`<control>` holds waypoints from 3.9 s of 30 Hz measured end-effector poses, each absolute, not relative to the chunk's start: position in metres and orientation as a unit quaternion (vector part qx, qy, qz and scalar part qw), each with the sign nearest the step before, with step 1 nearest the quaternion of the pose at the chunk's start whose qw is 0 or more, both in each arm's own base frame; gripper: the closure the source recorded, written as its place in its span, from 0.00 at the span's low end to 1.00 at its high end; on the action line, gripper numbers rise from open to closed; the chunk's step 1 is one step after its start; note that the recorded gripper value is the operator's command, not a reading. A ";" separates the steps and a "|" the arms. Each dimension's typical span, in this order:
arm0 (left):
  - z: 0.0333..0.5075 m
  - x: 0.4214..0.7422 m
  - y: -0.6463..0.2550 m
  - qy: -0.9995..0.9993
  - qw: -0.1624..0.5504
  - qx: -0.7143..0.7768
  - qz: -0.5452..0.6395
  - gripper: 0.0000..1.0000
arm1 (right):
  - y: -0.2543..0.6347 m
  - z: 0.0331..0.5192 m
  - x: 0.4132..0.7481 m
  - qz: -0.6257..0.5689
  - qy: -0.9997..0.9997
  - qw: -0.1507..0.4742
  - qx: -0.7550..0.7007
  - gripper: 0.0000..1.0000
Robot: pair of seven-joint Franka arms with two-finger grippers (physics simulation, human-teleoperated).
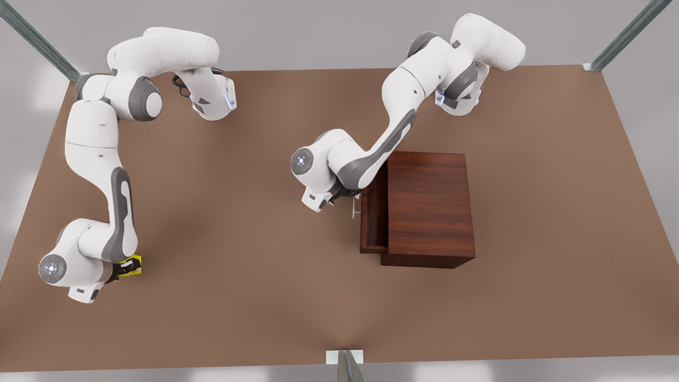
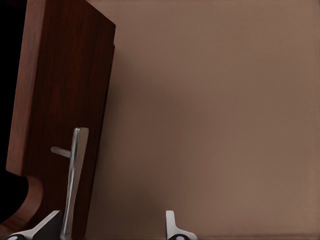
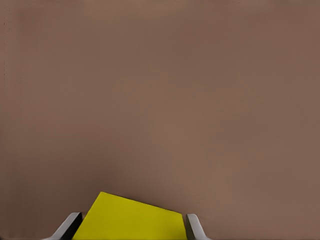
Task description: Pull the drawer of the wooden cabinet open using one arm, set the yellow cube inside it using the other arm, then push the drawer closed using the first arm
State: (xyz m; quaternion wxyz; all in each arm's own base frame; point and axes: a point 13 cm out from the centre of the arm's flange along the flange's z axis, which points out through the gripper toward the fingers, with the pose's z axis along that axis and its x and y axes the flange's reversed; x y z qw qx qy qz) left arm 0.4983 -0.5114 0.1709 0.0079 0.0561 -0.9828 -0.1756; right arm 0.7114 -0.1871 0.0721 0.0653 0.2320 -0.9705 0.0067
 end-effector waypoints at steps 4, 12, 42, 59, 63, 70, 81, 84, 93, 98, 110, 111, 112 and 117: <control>0.168 0.496 -0.525 -0.984 -0.003 0.052 -0.171 0.00 | -0.143 0.092 0.717 0.004 -0.962 0.074 0.263 0.42; 0.314 0.523 -0.502 -0.988 -0.036 0.098 -0.116 0.00 | 0.005 0.109 0.723 -0.042 -0.934 0.073 0.348 0.42; 0.457 0.536 -0.107 -0.982 0.173 -0.015 -0.076 0.00 | 0.608 0.320 0.574 -0.128 -0.717 -0.183 0.660 0.40; 0.447 0.538 -0.106 -0.976 0.188 -0.091 -0.064 0.00 | 0.634 0.256 0.549 -0.137 -0.709 -0.168 0.671 0.40; 0.444 0.539 -0.106 -0.975 0.190 -0.101 -0.062 0.00 | 0.635 0.251 0.549 -0.137 -0.709 -0.168 0.671 0.00; 0.441 0.542 -0.106 -0.974 0.189 -0.112 -0.060 0.00 | 0.633 0.234 0.542 -0.136 -0.708 -0.159 0.674 0.00; 0.441 0.543 -0.107 -0.973 0.189 -0.124 -0.057 0.09 | 0.612 0.338 0.558 -0.110 -0.713 -0.212 0.659 0.00; 0.431 0.536 -0.140 -0.972 0.189 -0.129 -0.053 0.79 | 0.443 0.430 0.623 -0.051 -0.790 -0.162 0.589 0.00; 0.279 0.436 -0.524 -0.988 0.123 -0.061 -0.069 0.79 | 0.050 0.506 0.597 0.075 -0.961 0.059 0.261 0.00; 0.193 0.470 -0.533 -0.973 0.050 0.215 -0.074 0.79 | 0.038 0.513 0.542 0.046 -0.975 0.105 0.190 0.00; 0.148 0.478 -0.556 -0.771 0.015 0.636 -0.018 0.79 | 0.044 0.500 0.517 0.032 -0.984 0.141 0.108 0.00; 0.145 0.475 -0.556 -0.758 0.016 0.652 -0.020 0.79 | 0.044 0.499 0.517 0.032 -0.984 0.142 0.103 0.00; 0.143 0.472 -0.557 -0.745 0.019 0.666 -0.023 0.79 | 0.045 0.499 0.517 0.033 -0.984 0.142 0.099 0.00; 0.135 0.464 -0.551 -0.697 0.026 0.716 -0.039 0.79 | 0.045 0.497 0.517 0.035 -0.986 0.144 0.081 0.00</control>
